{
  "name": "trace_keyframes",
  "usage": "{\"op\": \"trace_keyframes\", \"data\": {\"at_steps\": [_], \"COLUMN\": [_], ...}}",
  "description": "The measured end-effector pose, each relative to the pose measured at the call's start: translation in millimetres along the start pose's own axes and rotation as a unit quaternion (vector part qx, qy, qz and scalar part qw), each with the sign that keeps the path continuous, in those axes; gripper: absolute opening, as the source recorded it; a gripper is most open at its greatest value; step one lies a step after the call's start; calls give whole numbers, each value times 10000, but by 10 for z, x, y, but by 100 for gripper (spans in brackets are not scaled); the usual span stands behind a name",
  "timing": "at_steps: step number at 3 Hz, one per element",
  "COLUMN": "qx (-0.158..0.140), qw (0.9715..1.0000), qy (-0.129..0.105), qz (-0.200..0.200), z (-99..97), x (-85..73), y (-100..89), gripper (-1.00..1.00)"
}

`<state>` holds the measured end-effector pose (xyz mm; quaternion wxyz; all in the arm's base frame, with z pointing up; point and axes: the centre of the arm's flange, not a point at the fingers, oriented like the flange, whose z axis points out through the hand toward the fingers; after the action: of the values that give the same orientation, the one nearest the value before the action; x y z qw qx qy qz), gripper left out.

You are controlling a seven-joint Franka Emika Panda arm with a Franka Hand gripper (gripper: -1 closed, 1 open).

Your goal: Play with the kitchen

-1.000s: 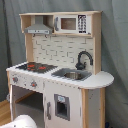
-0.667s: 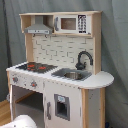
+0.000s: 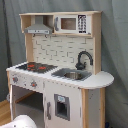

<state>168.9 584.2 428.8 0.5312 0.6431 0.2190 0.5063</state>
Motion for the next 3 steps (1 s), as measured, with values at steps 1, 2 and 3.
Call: {"op": "trace_keyframes", "data": {"at_steps": [1,2,3], "qx": [52,138,289], "qw": [9992,9970,9925], "qy": [-249,-524,-894], "qz": [-306,-553,-786], "z": [26,57,148], "x": [-25,-70,-149], "y": [197,385,655], "gripper": [100,100,100]}}
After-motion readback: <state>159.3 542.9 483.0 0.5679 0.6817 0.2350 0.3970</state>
